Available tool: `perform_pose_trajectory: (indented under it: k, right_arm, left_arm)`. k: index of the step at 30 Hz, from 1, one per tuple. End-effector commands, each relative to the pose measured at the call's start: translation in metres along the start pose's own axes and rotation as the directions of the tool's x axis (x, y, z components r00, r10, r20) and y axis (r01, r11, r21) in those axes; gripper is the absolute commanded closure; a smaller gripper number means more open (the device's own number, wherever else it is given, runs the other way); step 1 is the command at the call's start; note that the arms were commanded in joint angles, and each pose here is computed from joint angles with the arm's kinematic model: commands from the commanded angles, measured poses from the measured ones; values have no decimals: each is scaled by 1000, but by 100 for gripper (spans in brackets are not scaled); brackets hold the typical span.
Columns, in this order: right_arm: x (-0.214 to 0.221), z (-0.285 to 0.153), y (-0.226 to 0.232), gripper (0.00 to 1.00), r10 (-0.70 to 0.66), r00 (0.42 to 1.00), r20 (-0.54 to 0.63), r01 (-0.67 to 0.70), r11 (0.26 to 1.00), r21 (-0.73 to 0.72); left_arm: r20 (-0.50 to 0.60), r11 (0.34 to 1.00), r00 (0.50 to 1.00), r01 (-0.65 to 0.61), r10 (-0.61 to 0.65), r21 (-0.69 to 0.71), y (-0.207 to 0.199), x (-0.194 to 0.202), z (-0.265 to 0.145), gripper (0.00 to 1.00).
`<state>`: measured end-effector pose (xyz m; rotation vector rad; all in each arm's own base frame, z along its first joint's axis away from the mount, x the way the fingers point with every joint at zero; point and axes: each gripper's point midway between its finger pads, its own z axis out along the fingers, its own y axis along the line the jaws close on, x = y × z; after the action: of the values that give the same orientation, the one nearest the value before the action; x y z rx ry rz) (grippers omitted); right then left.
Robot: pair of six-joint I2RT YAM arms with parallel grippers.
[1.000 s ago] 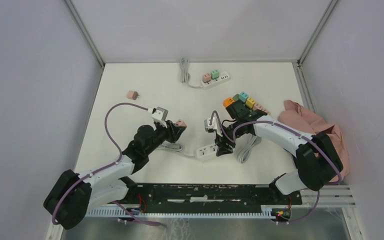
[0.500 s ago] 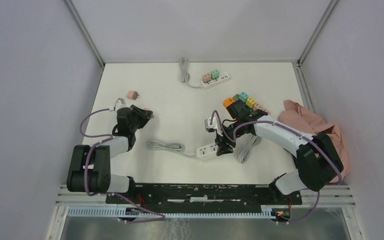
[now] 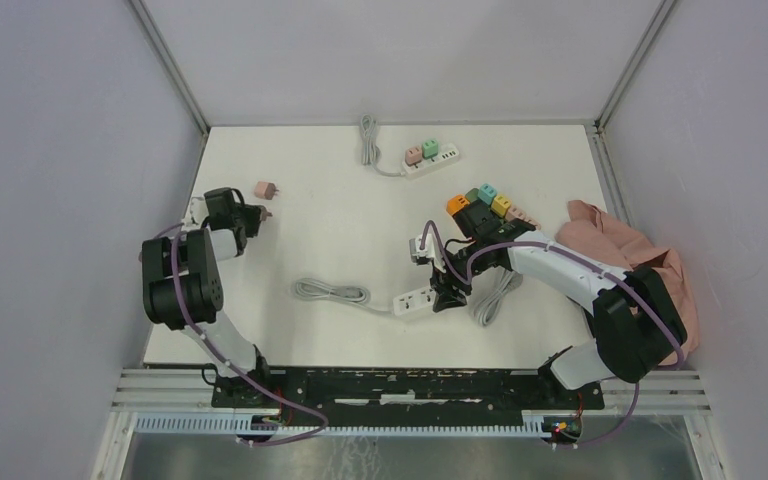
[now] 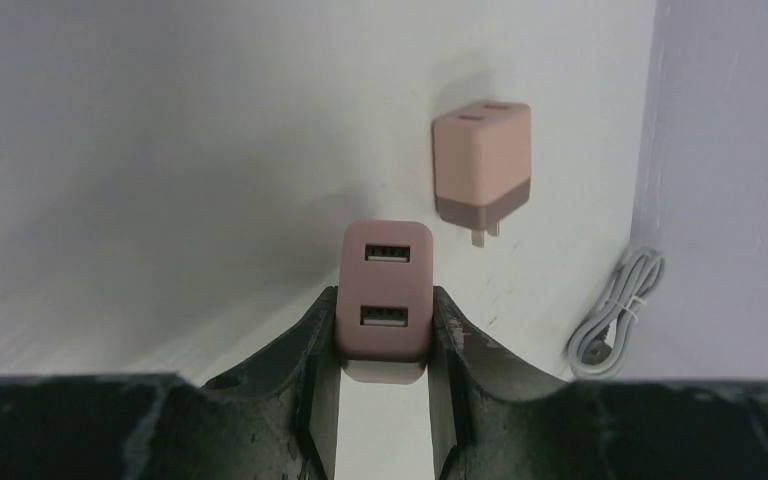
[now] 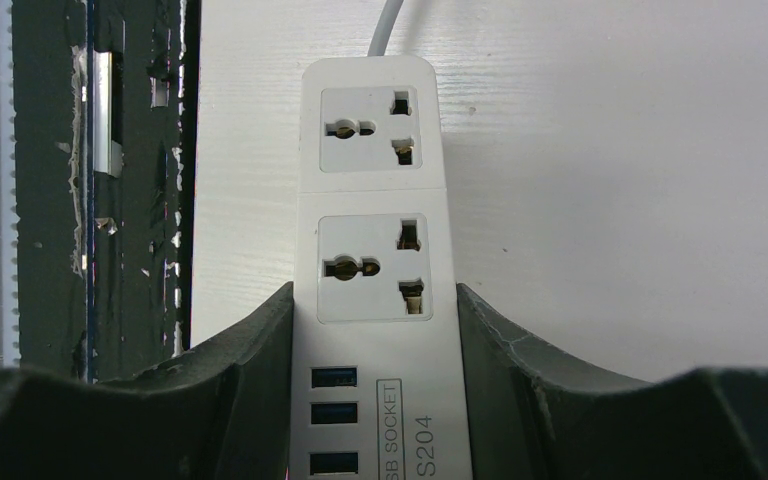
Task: Pull the plug off the socket
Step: Place the plug at the center of the board.
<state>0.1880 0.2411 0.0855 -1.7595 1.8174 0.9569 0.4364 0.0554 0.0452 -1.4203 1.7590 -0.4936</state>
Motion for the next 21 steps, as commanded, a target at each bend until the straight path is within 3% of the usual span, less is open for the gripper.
perform_pose_trajectory:
  k: [1, 7, 14, 16, 21]
  right_arm:
    - [-14, -8, 2, 97, -30, 999, 42, 30, 999, 13]
    - [-13, -7, 2, 97, -26, 999, 40, 26, 1000, 8]
    - [-12, -7, 1, 97, -26, 999, 37, 26, 1000, 5]
    - [-11, -7, 2, 97, -25, 999, 35, 25, 1000, 4]
    - [-12, -6, 2, 97, -25, 999, 37, 25, 1000, 1]
  left_arm:
    - [25, 994, 993, 114, -113, -6, -9, -18, 15, 74]
    - [-12, 988, 988, 152, -151, 23, -11, -16, 31, 62]
    - [-41, 986, 986, 159, -161, -44, -2, -11, 34, 12]
    - [-31, 983, 985, 168, -170, -75, 3, -11, 30, 3]
    - [-16, 962, 987, 150, -158, -229, 18, -16, 15, 1]
